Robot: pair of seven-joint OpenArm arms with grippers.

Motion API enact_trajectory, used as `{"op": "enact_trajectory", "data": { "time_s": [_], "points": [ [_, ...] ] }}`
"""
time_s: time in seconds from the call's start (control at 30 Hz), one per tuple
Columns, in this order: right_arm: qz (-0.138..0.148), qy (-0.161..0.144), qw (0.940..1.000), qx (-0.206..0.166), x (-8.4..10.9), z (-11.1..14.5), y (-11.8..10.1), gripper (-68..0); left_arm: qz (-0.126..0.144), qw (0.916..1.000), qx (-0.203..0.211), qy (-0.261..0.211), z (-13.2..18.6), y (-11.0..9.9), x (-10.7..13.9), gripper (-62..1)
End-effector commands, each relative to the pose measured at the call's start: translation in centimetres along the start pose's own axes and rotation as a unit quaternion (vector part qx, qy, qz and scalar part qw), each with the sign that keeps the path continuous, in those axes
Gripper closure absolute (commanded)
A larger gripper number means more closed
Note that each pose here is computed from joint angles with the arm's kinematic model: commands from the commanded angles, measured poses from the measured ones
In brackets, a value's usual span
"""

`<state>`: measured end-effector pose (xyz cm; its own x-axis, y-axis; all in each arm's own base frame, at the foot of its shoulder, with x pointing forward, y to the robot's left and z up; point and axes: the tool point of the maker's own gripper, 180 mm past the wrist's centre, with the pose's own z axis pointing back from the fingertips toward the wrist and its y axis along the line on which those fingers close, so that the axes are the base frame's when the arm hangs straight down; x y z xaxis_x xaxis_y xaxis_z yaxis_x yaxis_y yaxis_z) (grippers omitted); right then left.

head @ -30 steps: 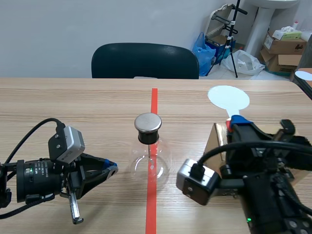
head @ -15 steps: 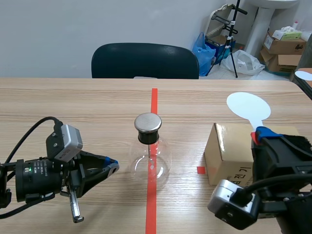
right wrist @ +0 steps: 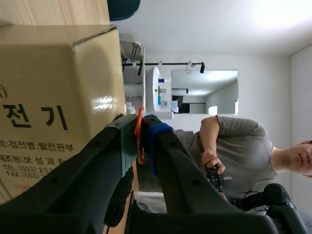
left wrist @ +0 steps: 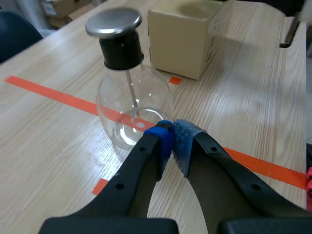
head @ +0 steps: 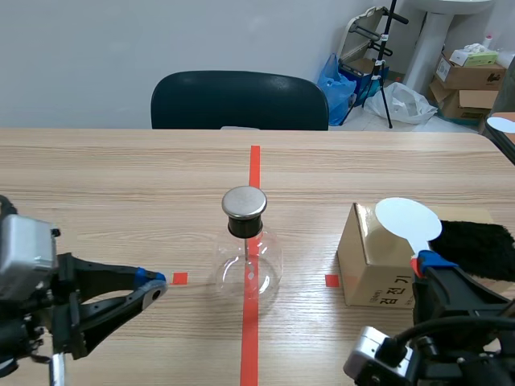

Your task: Do the electroscope experiment

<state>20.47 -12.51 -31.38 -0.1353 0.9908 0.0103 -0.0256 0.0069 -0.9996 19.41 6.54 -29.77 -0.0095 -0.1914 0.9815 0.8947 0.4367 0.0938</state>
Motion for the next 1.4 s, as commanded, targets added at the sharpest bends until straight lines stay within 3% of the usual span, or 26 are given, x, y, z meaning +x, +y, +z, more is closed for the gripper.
{"op": "enact_trajectory", "data": {
  "time_s": [0.0, 0.2, 0.4, 0.47, 0.5, 0.6, 0.63, 1.37],
  "points": [
    [0.014, 0.006, 0.9994, -0.030, -0.3, -0.2, -1.0, -1.0, 0.006, 0.9998, -0.004, -0.021, 0.4, -1.0, 1.6, -3.0],
    [0.019, 0.007, 0.9996, -0.017, -0.4, -0.3, 0.2, -1.0, -0.024, 0.9990, 0.000, -0.038, 2.1, -2.7, 5.8, -3.0],
    [0.021, 0.005, 0.9997, -0.006, -0.3, -0.8, 1.4, -1.0, -0.034, 0.9988, 0.002, -0.036, 2.9, -3.4, 7.0, -5.0],
    [0.020, 0.003, 0.9998, -0.005, -0.2, -0.9, 1.5, -1.0, -0.034, 0.9990, 0.003, -0.030, 2.9, -3.3, 6.8, -14.6],
    [0.019, 0.002, 0.9998, -0.005, 0.0, -0.9, 1.5, -1.0, -0.034, 0.9990, 0.003, -0.027, 2.9, -3.3, 6.7, -23.2],
    [0.015, -0.004, 0.9999, -0.005, 0.5, -0.9, 1.5, -1.0, -0.029, 0.9990, 0.006, -0.034, 3.0, -3.2, 6.9, -58.0],
    [0.014, -0.005, 0.9999, -0.006, 0.6, -0.9, 1.5, -1.0, -0.025, 0.9989, 0.009, -0.039, 3.0, -3.2, 7.1, -62.3],
    [0.003, 0.015, 0.9998, 0.008, 0.0, 0.1, 2.1, -1.0, -0.019, 0.9987, 0.013, -0.046, 3.0, -3.0, 7.3, -62.3]
  ]
}}
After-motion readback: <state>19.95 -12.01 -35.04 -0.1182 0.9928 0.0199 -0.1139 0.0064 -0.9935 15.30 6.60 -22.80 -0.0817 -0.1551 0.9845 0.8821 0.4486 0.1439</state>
